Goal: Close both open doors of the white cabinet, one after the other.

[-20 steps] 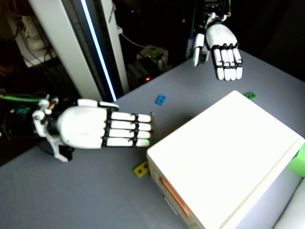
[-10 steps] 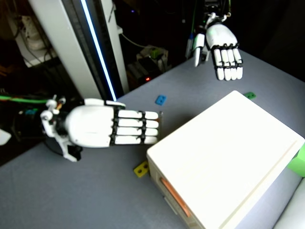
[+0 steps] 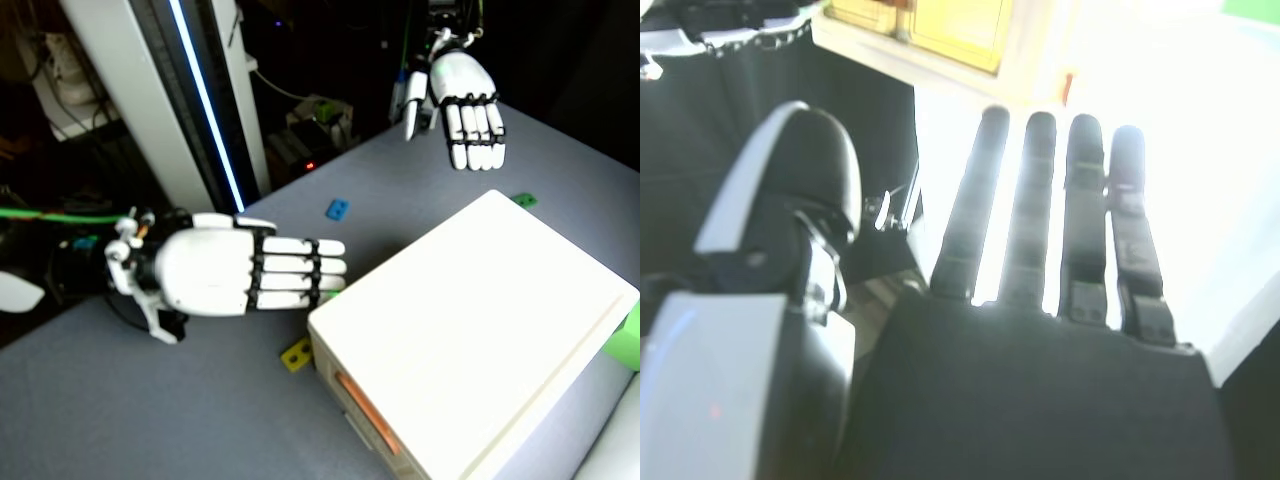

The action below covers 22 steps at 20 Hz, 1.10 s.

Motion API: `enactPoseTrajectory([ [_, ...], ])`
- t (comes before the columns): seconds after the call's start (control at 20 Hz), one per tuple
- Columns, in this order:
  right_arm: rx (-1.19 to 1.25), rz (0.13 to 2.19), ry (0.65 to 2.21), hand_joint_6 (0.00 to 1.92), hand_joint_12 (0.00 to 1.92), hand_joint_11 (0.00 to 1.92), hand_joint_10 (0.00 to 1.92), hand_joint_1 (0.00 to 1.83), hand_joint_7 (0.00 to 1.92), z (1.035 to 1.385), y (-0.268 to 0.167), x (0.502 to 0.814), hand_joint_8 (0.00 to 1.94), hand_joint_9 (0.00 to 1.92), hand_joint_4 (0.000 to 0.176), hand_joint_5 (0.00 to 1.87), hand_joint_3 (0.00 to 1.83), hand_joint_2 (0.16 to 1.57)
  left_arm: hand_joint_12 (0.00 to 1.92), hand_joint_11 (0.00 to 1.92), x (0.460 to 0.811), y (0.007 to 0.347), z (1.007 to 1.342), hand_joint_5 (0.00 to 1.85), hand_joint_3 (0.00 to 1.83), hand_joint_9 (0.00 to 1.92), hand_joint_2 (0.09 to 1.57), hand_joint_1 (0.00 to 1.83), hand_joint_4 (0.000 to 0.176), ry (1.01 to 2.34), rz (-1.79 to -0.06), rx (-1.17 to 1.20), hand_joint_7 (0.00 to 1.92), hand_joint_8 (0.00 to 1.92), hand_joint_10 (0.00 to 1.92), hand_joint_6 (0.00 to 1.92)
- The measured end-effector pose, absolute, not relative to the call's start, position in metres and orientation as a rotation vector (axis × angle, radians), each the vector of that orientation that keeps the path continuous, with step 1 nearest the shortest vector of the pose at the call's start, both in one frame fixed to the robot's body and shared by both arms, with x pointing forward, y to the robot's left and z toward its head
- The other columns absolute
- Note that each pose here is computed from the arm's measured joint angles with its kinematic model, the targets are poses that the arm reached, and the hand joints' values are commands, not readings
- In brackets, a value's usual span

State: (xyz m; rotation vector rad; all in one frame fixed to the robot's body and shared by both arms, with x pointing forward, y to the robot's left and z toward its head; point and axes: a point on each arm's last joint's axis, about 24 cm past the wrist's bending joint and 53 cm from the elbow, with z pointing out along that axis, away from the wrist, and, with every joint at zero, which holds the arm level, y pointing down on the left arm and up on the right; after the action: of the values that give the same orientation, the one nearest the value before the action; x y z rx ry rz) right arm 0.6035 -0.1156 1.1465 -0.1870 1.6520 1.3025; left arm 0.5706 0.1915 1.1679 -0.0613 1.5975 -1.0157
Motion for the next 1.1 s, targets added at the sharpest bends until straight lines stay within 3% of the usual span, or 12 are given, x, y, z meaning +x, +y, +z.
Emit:
enactPoseTrajectory([
  [0.3, -0.186, 1.302, 1.652, 0.0, 0.0, 0.0, 0.0, 0.0, 0.0, 1.146, -0.115, 0.604, 0.0, 0.0, 0.0, 0.0, 0.0, 1.46, 0.51, 0.0, 0.569, 0.193, 1.167, 0.11, 0.0, 0.15, 1.39, 0.0, 0.0, 1.599, -1.015, -0.061, 0.13, 0.01, 0.01, 0.0],
  [0.5, -0.16, 1.341, 1.585, 0.0, 0.0, 0.0, 0.0, 0.0, 0.0, 1.172, -0.122, 0.597, 0.0, 0.0, 0.0, 0.0, 0.0, 1.43, 0.35, 0.02, 0.57, 0.196, 1.172, 0.1, 0.0, 0.1, 1.37, 0.0, 0.0, 1.574, -1.016, -0.072, 0.08, 0.0, 0.0, 0.0],
  [0.55, -0.115, 1.387, 1.513, 0.0, 0.0, 0.0, 0.0, 0.0, 0.0, 1.191, -0.134, 0.591, 0.0, 0.0, 0.0, 0.0, 0.0, 1.39, 0.49, 0.0, 0.569, 0.197, 1.181, 0.11, 0.0, 0.12, 1.36, 0.0, 0.0, 1.531, -1.033, -0.075, 0.09, 0.0, 0.0, 0.0],
  [0.6, -0.103, 1.394, 1.505, 0.0, 0.0, 0.0, 0.0, 0.0, 0.0, 1.193, -0.139, 0.59, 0.0, 0.0, 0.0, 0.0, 0.0, 1.39, 0.49, 0.0, 0.568, 0.198, 1.184, 0.11, 0.0, 0.12, 1.36, 0.0, 0.0, 1.518, -1.038, -0.077, 0.09, 0.0, 0.0, 0.0],
  [0.75, 0.023, 1.378, 1.481, 0.0, 0.0, 0.0, 0.0, 0.0, 0.0, 1.197, -0.176, 0.596, 0.0, 0.0, 0.0, 0.0, 0.0, 1.36, 0.43, 0.0, 0.569, 0.202, 1.195, 0.12, 0.0, 0.11, 1.37, 0.0, 0.0, 1.454, -1.054, -0.111, 0.11, 0.0, 0.0, 0.01],
  [0.85, 0.067, 1.355, 1.45, 0.0, 0.0, 0.0, 0.0, 0.0, 0.0, 1.203, -0.195, 0.599, 0.0, 0.0, 0.0, 0.0, 0.0, 1.42, 0.29, 0.0, 0.569, 0.204, 1.202, 0.13, 0.0, 0.09, 1.39, 0.0, 0.0, 1.424, -1.06, -0.115, 0.11, 0.01, 0.01, 0.01],
  [1.0, 0.093, 1.355, 1.369, 0.0, 0.0, 0.0, 0.0, 0.0, 0.0, 1.223, -0.211, 0.593, 0.0, 0.0, 0.009, 0.0, 0.0, 1.41, 0.3, 0.0, 0.569, 0.212, 1.212, 0.09, 0.01, 0.07, 1.4, 0.0, 0.0, 1.371, -1.055, -0.139, 0.08, 0.0, 0.0, 0.0],
  [1.1, 0.104, 1.337, 1.338, 0.0, 0.0, 0.0, 0.0, 0.0, 0.0, 1.226, -0.22, 0.589, 0.0, 0.0, 0.0, 0.0, 0.0, 1.42, 0.52, 0.0, 0.57, 0.219, 1.215, 0.12, 0.01, 0.11, 1.46, 0.0, 0.0, 1.348, -1.042, -0.154, 0.11, 0.01, 0.01, 0.01],
])
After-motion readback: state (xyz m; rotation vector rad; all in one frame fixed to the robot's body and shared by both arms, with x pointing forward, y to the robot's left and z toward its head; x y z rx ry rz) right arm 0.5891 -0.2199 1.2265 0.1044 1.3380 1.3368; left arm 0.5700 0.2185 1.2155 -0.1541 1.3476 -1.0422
